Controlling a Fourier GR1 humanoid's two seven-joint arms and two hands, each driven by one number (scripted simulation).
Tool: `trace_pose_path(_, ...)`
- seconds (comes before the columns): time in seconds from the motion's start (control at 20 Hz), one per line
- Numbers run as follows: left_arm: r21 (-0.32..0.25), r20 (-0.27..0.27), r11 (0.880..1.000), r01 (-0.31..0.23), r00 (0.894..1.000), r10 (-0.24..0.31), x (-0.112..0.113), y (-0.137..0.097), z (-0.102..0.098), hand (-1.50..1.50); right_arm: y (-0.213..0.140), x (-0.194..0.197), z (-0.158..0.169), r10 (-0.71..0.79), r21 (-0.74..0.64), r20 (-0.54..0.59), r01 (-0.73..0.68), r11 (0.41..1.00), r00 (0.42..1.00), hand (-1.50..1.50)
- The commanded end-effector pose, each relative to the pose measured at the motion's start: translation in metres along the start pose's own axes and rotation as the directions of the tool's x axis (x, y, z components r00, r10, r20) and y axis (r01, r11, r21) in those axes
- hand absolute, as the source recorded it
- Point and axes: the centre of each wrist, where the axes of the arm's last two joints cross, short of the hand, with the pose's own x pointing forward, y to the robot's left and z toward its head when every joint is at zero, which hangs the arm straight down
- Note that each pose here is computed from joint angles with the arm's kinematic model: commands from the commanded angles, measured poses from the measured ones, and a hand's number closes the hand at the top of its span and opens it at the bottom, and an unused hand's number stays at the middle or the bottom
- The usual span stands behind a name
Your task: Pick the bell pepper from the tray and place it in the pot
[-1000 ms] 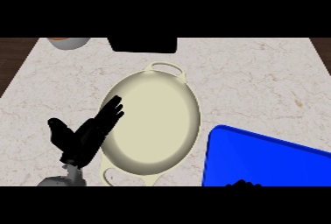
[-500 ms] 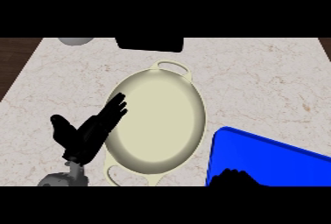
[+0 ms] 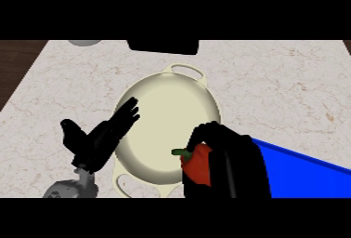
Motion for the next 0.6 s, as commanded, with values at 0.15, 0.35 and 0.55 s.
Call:
trace_pose_path(0.15,-0.005,-0.008,1.0,-0.001,1.0,0.001,-0.015,-0.009,0.001,0.0,0.03,0.029,-0.084,-0.095,0.001,-0.092,0.095,0.995,0.991,1.5)
trace_pose_path(0.35,-0.025,-0.001,0.999,0.021,1.0,-0.021,-0.002,-0.004,-0.006,0.0,0.052,0.035,-0.117,-0.101,0.065,-0.157,0.113,0.991,0.982,1.5)
trace_pose_path(0.55,-0.016,-0.007,1.0,0.011,1.0,-0.011,-0.006,-0.001,-0.006,0.0,0.06,0.029,-0.136,-0.28,0.039,-0.225,0.296,0.955,0.933,-1.5)
